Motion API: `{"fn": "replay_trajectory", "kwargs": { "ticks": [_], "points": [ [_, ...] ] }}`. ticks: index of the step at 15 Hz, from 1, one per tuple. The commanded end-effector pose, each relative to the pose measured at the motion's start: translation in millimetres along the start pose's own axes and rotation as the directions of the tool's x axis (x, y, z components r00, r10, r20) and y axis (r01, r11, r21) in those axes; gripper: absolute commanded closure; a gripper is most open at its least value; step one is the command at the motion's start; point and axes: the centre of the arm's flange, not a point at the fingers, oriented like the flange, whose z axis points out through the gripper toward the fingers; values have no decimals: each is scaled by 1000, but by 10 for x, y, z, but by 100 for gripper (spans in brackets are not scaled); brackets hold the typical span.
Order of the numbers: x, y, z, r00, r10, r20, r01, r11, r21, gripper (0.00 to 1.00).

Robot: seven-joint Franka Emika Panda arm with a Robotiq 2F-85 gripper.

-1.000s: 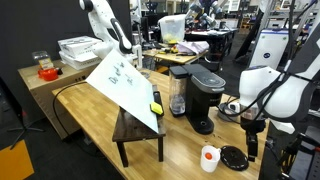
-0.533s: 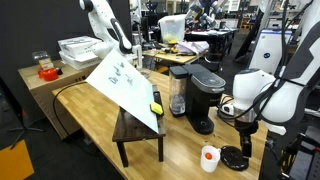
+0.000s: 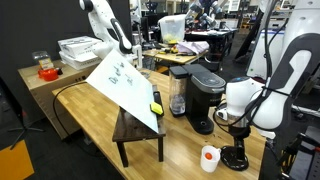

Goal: Put the lid on the pot

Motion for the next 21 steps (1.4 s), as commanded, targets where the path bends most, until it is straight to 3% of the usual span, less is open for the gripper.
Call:
{"fn": "replay_trajectory", "kwargs": {
  "ticks": [1, 7, 9, 15, 17, 21],
  "points": [
    [89, 58, 85, 1000, 0, -3, 0, 1000, -11, 0],
    [161, 42, 183, 1000, -7, 10, 7, 1000, -8, 2],
    [166, 46, 188, 1000, -3, 8, 3, 1000, -6, 27],
    [203, 59, 131, 1000, 13, -5, -13, 1000, -11, 67],
    [207, 44, 137, 1000, 13, -3, -13, 1000, -6, 79],
    [210, 27, 143, 1000, 8, -3, -8, 1000, 1, 92]
  ]
}}
